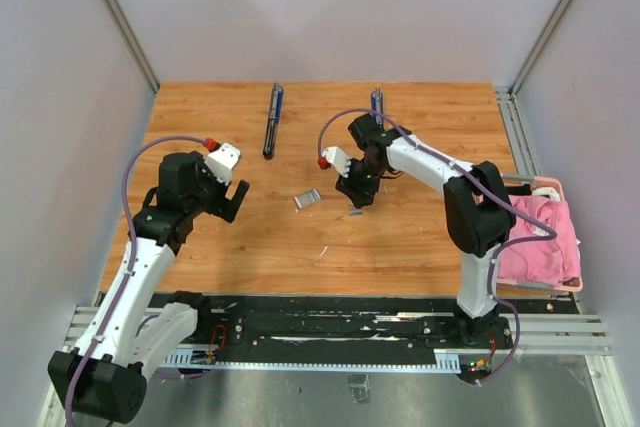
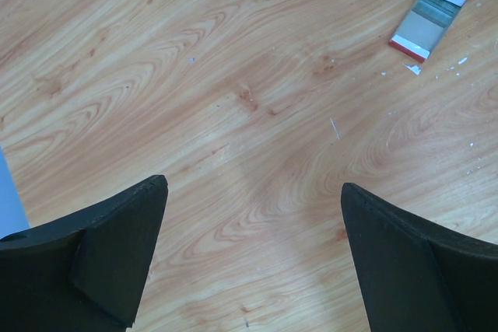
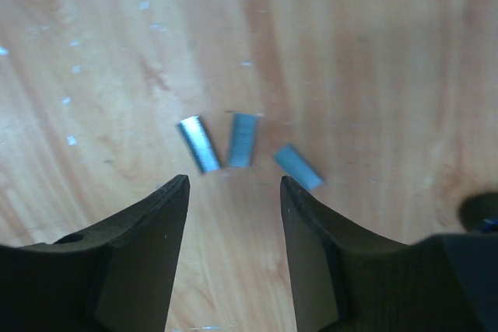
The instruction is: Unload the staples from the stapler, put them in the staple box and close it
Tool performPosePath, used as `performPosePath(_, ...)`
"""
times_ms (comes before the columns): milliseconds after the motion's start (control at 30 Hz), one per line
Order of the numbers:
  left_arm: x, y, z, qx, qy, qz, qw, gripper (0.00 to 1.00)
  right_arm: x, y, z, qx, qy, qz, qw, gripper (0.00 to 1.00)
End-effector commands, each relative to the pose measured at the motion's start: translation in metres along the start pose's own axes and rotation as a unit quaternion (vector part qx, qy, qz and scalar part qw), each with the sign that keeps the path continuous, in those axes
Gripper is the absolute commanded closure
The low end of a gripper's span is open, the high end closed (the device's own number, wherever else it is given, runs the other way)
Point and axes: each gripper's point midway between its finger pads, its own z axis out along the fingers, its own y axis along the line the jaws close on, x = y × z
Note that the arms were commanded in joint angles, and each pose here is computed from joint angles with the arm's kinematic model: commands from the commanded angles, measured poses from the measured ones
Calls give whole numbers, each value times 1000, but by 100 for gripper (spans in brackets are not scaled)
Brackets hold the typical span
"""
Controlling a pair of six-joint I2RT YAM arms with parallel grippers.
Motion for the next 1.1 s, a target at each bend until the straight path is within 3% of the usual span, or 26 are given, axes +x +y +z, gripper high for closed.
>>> performPosePath(0,-8,4,-2,-10,-20,-3,1000,2,-7,36,-12,-51,-25,-55,997,50)
performPosePath(233,-8,3,-3,-9,-21,-3,1000,2,-1,49,-11,-76,-28,-85,993,57)
performPosePath(467,-8,3,-2,-7,-19,-4,1000,2,-8,26,-2,-39,-16,-81,996,61)
performPosePath(900,-5,4,1,-8,-13,-4,1000,2,-9,42,18,-104,-6,-173,980,83)
performPosePath(1067,-5,4,1,-8,-13,-3,1000,2,-10,43,23,-121,-7,-187,975,84)
